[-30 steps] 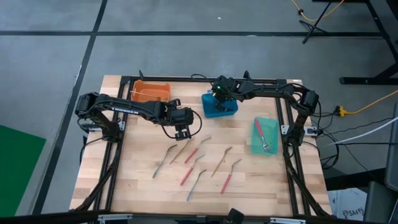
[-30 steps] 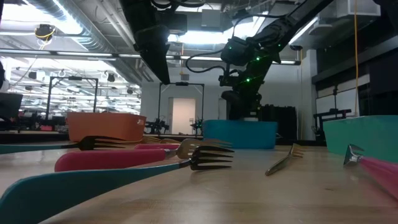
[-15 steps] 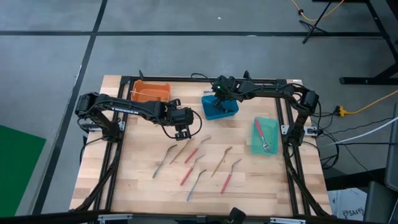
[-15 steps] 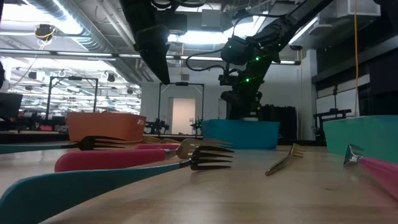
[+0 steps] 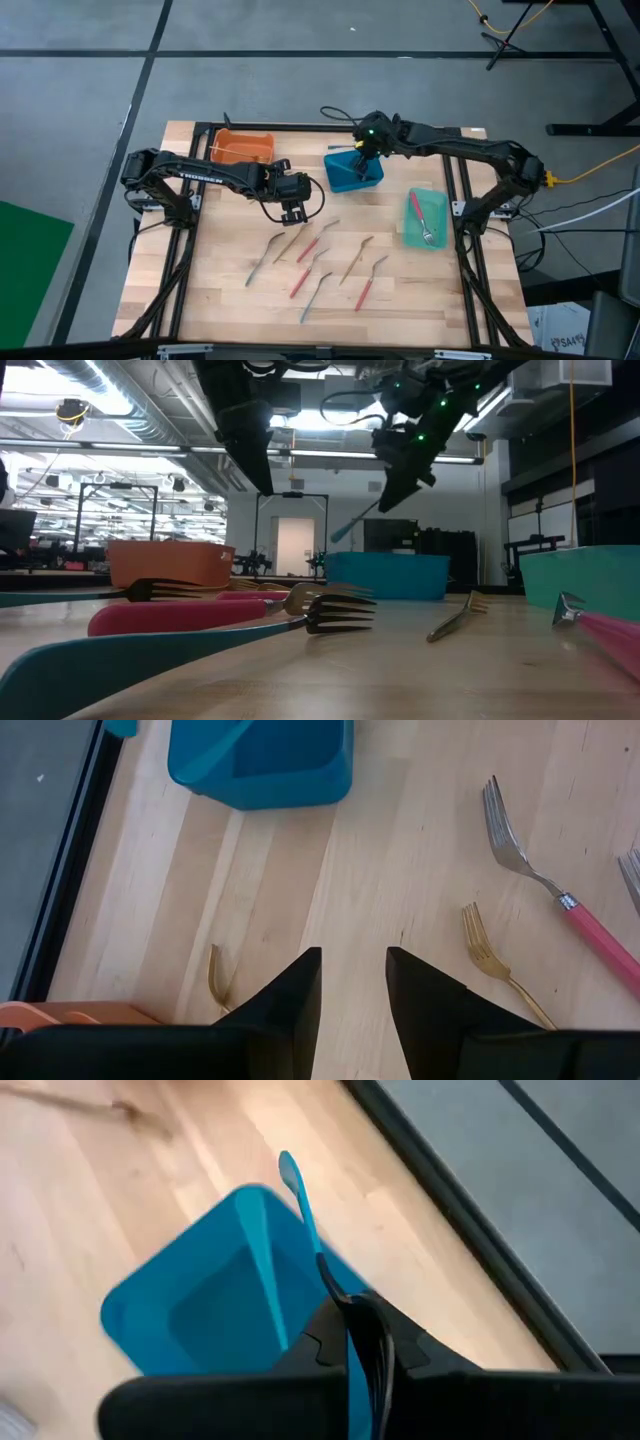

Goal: Sort silverware by color (type)
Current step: Put the blue fork into the blue bin

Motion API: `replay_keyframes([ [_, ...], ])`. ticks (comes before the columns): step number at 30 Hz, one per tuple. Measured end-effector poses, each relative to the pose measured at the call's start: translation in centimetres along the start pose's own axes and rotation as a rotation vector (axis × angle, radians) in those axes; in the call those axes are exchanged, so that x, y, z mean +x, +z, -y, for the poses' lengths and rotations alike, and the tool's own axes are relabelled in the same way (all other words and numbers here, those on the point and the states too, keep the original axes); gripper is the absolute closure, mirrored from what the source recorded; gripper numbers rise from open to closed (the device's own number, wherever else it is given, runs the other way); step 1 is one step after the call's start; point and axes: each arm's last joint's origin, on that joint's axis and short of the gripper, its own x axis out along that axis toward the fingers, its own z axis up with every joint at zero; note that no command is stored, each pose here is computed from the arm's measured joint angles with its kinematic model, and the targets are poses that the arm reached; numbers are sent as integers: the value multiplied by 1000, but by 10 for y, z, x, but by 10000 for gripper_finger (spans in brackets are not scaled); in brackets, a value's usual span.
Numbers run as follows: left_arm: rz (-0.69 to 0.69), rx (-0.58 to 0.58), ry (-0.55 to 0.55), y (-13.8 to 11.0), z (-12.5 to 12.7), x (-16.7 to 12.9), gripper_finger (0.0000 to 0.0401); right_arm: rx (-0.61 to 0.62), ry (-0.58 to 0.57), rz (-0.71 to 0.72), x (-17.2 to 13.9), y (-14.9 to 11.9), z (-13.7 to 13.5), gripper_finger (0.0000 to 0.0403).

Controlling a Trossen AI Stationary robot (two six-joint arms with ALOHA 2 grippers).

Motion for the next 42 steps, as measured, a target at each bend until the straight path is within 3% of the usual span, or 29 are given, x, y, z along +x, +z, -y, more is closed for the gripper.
replay_keyframes([
  [7,0,0,0,0,0,0,293,-5,41,55,17,-27,-17,401],
  [14,0,0,0,0,0,0,293,-4,43,91,29,-43,-17,401],
  [42,0,0,0,0,0,0,293,-26,12,133,35,-48,-16,376],
])
